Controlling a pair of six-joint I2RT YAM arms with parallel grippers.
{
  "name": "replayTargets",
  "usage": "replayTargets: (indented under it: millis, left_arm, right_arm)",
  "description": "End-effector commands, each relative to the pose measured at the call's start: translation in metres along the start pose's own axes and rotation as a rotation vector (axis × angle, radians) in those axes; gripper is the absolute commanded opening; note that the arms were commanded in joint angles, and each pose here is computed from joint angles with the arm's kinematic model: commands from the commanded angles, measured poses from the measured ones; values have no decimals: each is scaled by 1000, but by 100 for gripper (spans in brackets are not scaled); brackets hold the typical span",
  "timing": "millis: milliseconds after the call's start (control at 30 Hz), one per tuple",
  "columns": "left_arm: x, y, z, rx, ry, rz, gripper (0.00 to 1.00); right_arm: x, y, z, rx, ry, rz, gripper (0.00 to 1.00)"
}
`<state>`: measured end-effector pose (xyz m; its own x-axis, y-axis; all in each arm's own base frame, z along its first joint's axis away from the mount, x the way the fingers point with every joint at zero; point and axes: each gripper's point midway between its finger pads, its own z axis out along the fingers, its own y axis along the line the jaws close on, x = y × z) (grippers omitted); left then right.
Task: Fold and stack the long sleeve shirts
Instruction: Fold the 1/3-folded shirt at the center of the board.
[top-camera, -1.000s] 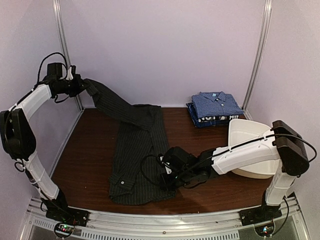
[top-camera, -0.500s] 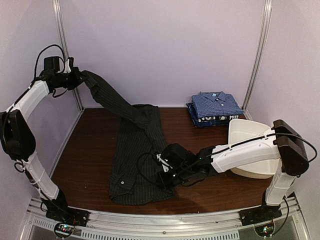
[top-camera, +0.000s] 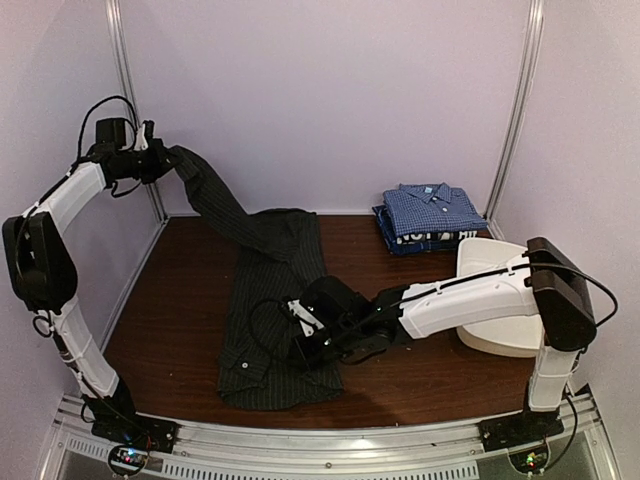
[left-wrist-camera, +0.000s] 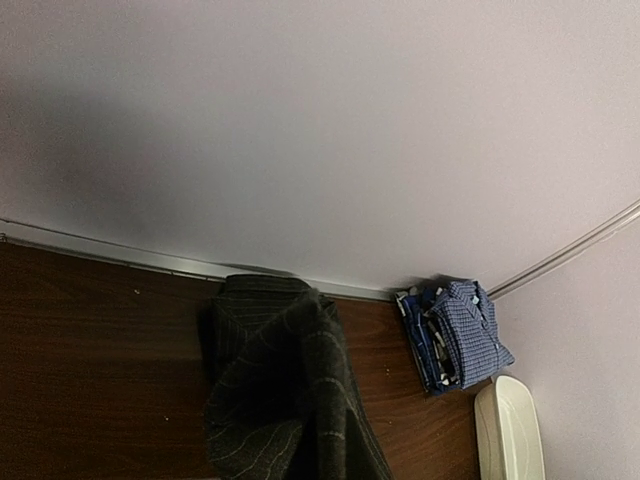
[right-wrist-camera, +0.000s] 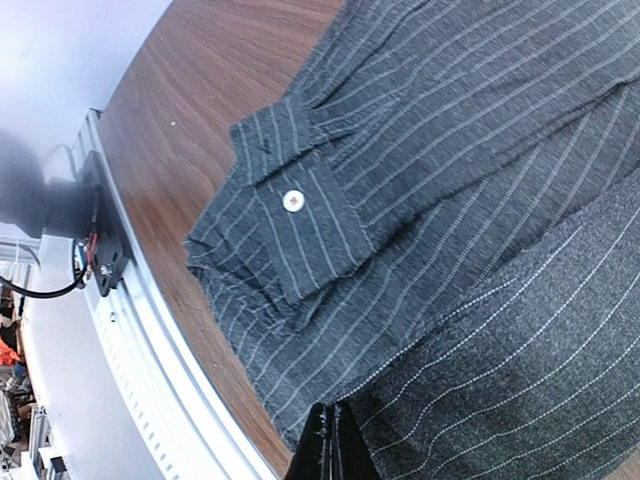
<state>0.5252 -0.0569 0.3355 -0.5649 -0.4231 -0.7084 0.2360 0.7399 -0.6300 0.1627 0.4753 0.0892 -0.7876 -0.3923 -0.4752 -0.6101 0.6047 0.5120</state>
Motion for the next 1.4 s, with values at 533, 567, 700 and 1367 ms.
replayTargets:
  millis: [533, 567, 700, 1367]
  left_arm:
    - [-43, -32, -12, 88, -110, 63, 0]
    - [-43, -31, -11, 87, -109, 62, 0]
    - [-44, -30, -9, 88, -109, 63, 0]
    - [-33, -22, -1, 88, -75, 40, 0]
  right_arm:
    - [7, 14, -24, -137, -76, -24, 0]
    - [5, 15, -24, -142, -81, -26, 0]
    - [-3, 25, -24, -167, -89, -48, 0]
    - [3, 16, 24, -178, 9, -40, 0]
